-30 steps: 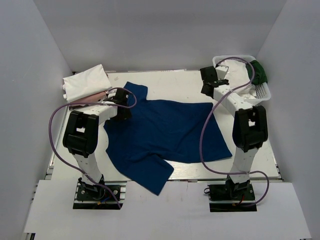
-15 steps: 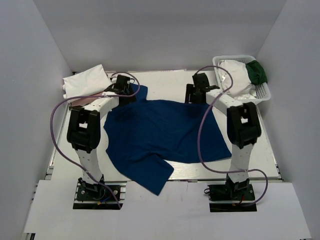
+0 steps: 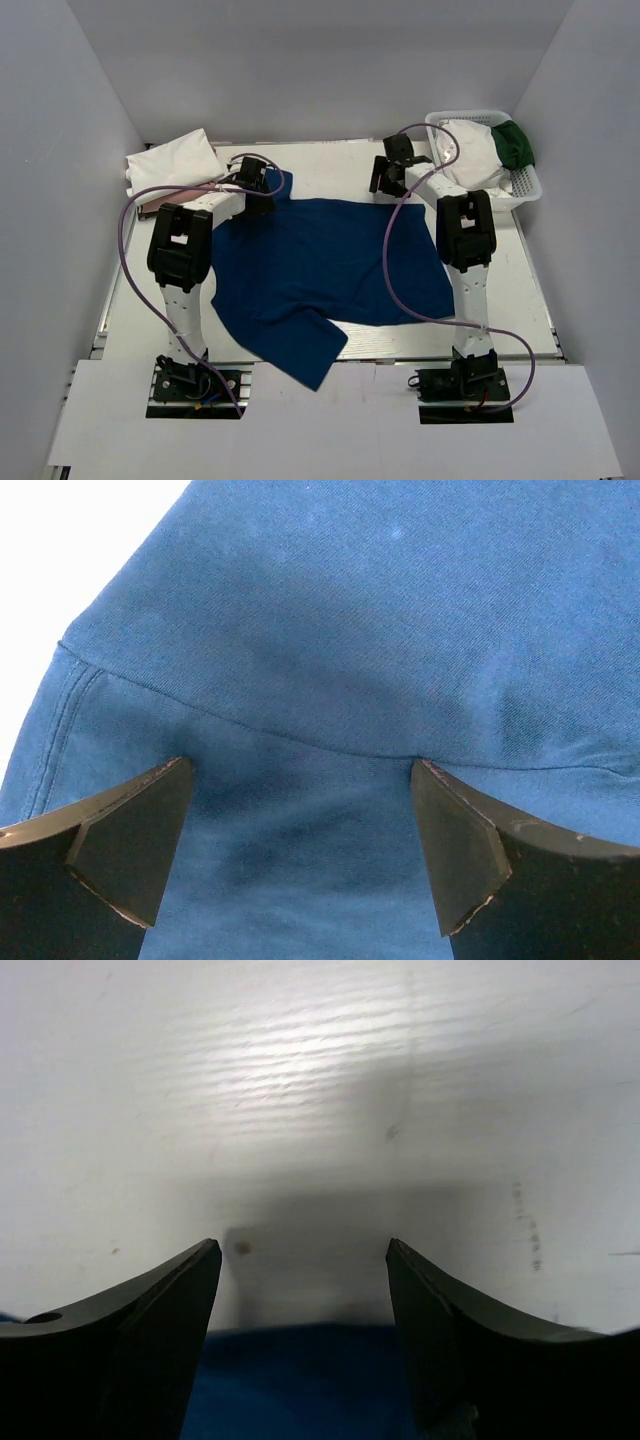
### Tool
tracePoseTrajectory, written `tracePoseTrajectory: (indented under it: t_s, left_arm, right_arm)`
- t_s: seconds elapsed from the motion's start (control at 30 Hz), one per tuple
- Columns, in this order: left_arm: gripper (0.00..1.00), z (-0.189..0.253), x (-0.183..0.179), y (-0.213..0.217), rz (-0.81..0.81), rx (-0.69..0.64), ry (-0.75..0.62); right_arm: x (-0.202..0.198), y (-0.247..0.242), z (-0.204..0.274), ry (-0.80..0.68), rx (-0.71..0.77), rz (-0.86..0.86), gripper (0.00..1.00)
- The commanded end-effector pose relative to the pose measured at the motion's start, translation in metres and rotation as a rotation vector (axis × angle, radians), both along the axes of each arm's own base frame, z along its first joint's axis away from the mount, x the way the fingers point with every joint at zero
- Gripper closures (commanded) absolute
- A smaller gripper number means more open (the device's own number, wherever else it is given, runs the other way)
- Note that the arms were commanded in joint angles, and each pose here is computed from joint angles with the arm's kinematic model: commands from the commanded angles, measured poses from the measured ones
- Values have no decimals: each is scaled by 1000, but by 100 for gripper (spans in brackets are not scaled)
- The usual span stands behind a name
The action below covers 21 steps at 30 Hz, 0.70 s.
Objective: Fold and stack the t-shirts
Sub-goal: Flatten out the tshirt
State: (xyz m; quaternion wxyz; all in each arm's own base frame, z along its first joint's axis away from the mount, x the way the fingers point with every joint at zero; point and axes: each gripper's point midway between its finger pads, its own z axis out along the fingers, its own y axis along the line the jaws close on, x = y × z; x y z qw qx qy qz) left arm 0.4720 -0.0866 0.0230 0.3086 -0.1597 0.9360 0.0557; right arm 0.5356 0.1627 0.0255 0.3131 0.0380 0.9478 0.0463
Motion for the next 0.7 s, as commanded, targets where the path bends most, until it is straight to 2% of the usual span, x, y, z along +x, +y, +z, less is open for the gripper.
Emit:
tracePoseTrajectory:
  t_s: [0.0, 0.1, 0.13, 0.2, 0.23, 0.27, 0.3, 0.33, 0.4, 0.5, 0.6, 0.67]
  left_arm:
    - [0, -2, -12, 21, 50, 81, 43]
    - [0, -5, -20, 29, 65, 119, 69]
    - [0, -5, -22, 32, 72, 136, 73]
    - [0, -4, -20, 45, 106, 185, 72]
    - [0, 0, -17, 46, 111, 190, 60]
    - [0, 0, -17, 51, 113, 195, 64]
    - [0, -1, -14, 51, 113, 195, 64]
    - [0, 0, -14, 57, 128, 205, 62]
    - [0, 3, -11, 61, 129, 209, 58]
    - [0, 3, -8, 62, 99, 206, 61]
    - [0, 5, 0, 53, 44, 171, 32]
    - [0, 5, 3, 51, 39, 160, 23]
  right_arm:
    - [0, -42, -23, 92, -23, -137, 26]
    - [3, -40, -22, 86, -4, -72, 28]
    - [6, -33, -6, 53, 12, -36, 30]
    - [0, -31, -7, 39, -27, 85, 30]
    - [3, -20, 20, -29, -5, 183, 30]
    - [-6, -18, 15, -18, -2, 208, 30]
    - [-7, -20, 32, -54, -17, 257, 30]
    - [-23, -13, 19, -16, 30, 315, 30]
    - [-28, -11, 24, -33, 28, 350, 30]
    - [-33, -14, 0, 3, -15, 399, 30]
    - [-17, -12, 1, -11, -17, 385, 30]
    - [-9, -9, 2, -19, -11, 372, 43]
